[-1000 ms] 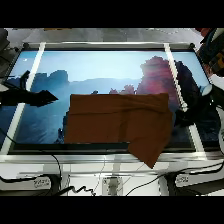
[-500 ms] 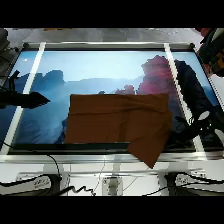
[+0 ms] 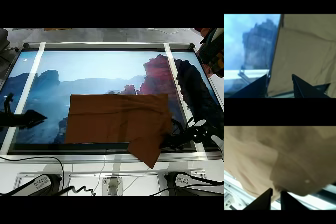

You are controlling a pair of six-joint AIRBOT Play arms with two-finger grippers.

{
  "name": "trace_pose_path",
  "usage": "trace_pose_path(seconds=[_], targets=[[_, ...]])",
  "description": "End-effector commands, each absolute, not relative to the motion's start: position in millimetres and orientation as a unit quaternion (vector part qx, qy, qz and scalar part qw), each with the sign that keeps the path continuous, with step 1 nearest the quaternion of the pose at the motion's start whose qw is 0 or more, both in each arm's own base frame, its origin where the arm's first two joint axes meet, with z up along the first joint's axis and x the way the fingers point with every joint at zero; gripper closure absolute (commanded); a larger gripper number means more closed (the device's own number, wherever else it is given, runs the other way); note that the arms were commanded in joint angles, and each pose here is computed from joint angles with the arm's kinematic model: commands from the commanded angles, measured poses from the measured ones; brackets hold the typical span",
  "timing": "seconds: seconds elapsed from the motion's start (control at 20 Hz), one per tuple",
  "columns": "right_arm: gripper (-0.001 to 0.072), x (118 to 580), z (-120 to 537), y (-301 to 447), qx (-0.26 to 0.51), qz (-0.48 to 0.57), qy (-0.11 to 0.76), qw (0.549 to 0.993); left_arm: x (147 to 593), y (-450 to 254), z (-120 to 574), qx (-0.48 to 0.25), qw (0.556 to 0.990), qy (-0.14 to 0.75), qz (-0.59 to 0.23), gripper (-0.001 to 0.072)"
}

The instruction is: Fold the clothes and pants, and hang the long-sleeved shirts on hangers.

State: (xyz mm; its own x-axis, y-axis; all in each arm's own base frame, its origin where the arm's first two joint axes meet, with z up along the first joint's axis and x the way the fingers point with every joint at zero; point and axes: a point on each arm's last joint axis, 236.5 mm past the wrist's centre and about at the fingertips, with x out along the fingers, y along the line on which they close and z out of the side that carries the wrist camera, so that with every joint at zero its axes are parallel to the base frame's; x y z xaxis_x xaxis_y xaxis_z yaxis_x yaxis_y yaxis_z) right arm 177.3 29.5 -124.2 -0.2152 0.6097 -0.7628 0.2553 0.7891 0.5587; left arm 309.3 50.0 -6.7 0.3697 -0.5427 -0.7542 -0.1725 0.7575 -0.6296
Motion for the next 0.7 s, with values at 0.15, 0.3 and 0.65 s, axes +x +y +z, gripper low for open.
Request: trace_pose_path(seconds=[0.15, 0.3, 0.65], targets=[[0.0700, 192, -131, 25, 0.272, 0.157, 0.740, 0.595, 264, 35, -47, -0.367, 0.720, 0.579, -0.104, 0.0368], [0.0700, 203, -124, 23, 0.267, 0.151, 0.721, 0.621, 255, 29, -65, -0.379, 0.710, 0.586, -0.091, 0.0365], [0.0700, 234, -108, 29, 0.297, 0.144, 0.671, 0.664, 236, -13, -88, -0.351, 0.685, 0.625, -0.132, 0.0339]])
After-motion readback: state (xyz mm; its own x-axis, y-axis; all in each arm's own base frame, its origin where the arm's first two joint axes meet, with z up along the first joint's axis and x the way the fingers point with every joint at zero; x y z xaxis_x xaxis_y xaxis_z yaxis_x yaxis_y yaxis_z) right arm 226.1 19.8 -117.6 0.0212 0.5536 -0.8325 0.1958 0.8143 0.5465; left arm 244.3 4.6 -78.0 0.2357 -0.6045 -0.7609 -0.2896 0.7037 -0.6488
